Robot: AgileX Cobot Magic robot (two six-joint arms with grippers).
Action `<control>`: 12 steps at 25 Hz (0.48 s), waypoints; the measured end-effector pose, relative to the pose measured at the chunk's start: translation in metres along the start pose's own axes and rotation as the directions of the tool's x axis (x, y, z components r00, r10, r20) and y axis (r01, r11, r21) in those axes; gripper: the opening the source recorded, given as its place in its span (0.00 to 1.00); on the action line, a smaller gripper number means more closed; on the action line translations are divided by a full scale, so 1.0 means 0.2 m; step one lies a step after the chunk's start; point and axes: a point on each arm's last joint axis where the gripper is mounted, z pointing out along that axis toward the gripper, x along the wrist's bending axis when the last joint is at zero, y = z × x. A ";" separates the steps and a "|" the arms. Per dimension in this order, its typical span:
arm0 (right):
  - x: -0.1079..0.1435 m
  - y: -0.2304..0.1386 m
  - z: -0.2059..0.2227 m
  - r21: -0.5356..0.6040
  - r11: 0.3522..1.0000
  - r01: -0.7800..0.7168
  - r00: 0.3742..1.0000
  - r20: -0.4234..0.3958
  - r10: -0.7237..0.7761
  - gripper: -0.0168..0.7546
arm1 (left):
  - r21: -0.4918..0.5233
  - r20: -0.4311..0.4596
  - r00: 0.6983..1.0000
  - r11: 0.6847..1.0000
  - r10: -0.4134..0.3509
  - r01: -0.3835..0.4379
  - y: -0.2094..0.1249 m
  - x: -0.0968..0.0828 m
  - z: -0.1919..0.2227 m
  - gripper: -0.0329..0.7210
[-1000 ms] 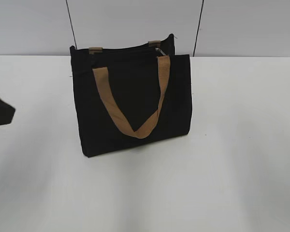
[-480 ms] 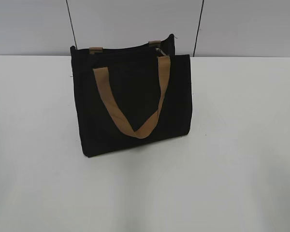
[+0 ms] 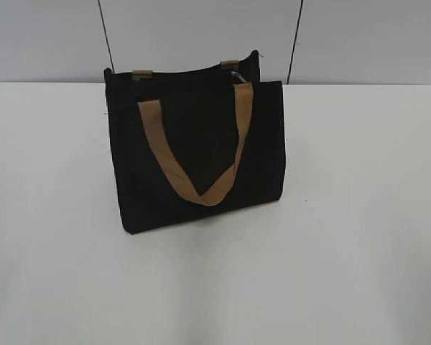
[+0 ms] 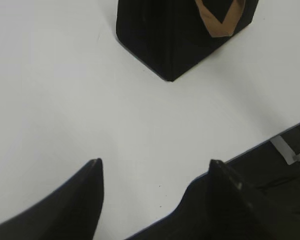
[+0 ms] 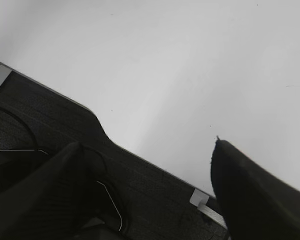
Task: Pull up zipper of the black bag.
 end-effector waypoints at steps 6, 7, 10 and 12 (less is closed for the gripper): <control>0.00 0.00 0.00 0.002 1.000 0.001 1.000 0.002 -0.001 0.79 | -0.002 0.007 1.000 1.000 0.011 -0.011 0.00 0.00 0.00 0.67; 0.00 0.00 0.00 0.002 1.000 0.001 1.000 0.002 -0.001 0.79 | -0.002 0.007 1.000 1.000 0.011 -0.011 0.00 0.00 0.00 0.67; 0.00 0.00 0.00 0.001 1.000 0.001 1.000 0.002 -0.001 0.79 | -0.002 0.007 1.000 1.000 0.011 -0.011 0.00 0.00 0.00 0.67; 0.00 0.00 0.00 0.000 1.000 0.001 1.000 0.002 -0.001 0.79 | -0.002 0.007 1.000 1.000 0.010 -0.010 0.00 0.00 0.00 0.66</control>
